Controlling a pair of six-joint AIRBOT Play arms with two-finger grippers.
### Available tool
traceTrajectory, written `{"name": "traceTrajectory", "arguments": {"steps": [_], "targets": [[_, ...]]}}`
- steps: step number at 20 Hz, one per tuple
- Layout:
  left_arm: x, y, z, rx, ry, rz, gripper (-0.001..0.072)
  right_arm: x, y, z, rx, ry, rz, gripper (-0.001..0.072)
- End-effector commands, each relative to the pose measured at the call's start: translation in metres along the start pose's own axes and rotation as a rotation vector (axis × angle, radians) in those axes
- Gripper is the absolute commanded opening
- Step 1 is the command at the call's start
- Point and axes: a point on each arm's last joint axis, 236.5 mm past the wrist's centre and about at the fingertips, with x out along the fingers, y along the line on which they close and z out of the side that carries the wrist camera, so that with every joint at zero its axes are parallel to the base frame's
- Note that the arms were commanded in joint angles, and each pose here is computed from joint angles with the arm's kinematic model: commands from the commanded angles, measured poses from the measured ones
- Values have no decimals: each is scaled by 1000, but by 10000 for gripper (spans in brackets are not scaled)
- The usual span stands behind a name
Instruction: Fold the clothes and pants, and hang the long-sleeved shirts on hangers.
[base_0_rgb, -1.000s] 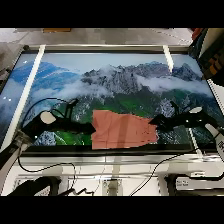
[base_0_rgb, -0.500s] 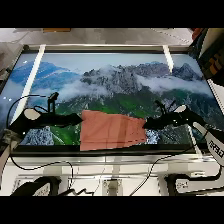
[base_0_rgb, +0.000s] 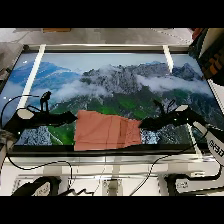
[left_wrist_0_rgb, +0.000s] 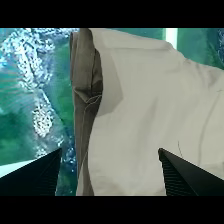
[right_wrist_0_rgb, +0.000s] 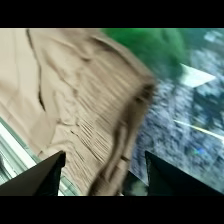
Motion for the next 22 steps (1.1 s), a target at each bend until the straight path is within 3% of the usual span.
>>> {"name": "traceTrajectory", "arguments": {"steps": [1,7,9,11,15,16,17,19,22], "targets": [[-1,1,0,-1,1,0,703,-12,-22,-14,101,39,-52,549],[-1,0,-2,-1,8,-4,703,17,-10,-26,181,21,22,553],[-1,0,-2,-1,8,-4,703,32,3,-25,177,3,56,585],[-1,0,-2,-1,8,-4,703,46,18,-24,154,10,66,615],[-1,0,-2,-1,8,-4,703,67,43,-16,1,15,45,604],[-1,0,-2,-1,8,-4,703,68,52,-10,-50,13,47,541],[-1,0,-2,-1,8,-4,703,66,59,-3,-79,3,47,418],[-1,0,-2,0,7,-3,697,57,70,20,-129,-40,47,23],[-9,-8,3,140,-5,-13,520,27,82,60,-180,-127,33,20]]}}
